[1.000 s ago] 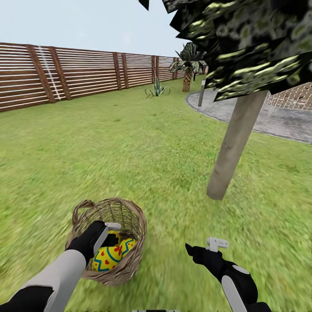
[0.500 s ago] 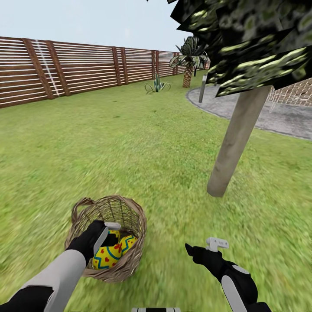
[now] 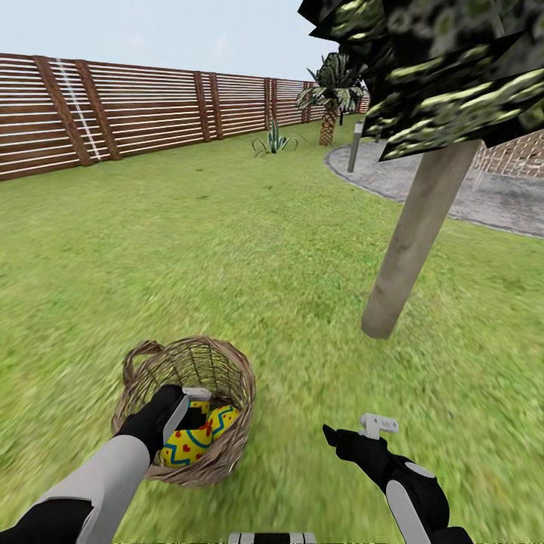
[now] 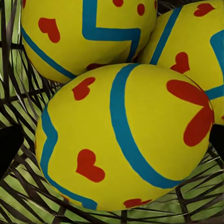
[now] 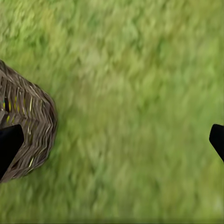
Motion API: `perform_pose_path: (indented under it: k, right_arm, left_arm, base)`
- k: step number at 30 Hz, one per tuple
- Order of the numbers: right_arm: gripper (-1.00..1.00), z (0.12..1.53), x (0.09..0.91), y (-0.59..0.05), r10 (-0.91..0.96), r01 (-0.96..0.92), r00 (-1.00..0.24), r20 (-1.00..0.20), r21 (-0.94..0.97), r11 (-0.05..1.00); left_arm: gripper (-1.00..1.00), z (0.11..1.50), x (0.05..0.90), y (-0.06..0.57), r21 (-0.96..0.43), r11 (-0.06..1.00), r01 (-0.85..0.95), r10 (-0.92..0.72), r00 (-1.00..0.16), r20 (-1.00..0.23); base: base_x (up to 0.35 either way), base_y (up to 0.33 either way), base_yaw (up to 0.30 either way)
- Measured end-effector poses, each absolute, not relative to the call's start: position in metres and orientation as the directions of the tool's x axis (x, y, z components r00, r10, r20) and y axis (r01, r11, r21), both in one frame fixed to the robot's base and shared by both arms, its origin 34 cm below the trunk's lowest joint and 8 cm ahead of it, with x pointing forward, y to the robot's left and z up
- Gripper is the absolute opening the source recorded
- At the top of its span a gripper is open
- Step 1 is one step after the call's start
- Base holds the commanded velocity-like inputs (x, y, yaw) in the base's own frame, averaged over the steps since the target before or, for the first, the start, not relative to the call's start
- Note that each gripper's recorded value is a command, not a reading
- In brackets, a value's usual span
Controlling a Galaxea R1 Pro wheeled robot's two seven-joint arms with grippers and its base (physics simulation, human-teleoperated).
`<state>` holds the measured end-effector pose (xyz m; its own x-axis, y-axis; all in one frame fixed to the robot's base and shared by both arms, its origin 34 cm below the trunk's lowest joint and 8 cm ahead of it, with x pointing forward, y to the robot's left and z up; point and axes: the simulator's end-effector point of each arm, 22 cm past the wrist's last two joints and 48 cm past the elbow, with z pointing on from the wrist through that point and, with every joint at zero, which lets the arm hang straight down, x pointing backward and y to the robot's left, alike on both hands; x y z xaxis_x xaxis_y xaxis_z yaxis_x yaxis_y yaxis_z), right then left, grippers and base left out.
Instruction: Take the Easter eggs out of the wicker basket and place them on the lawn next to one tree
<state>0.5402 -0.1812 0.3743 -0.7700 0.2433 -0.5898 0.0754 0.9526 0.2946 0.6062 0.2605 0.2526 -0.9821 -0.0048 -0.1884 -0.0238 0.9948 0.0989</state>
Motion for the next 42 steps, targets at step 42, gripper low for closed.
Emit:
perform_pose_path:
  k: [42]
  right_arm:
    - [1.0, 0.349, 0.533, -0.181, 0.243, 0.091, -0.8, -0.549, 0.289, 0.953]
  left_arm:
    - [1.0, 0.225, 0.595, 0.258, 0.092, 0.996, -0.016, -0.003, -0.99, -0.142]
  base:
    - [0.0, 0.0, 0.0]
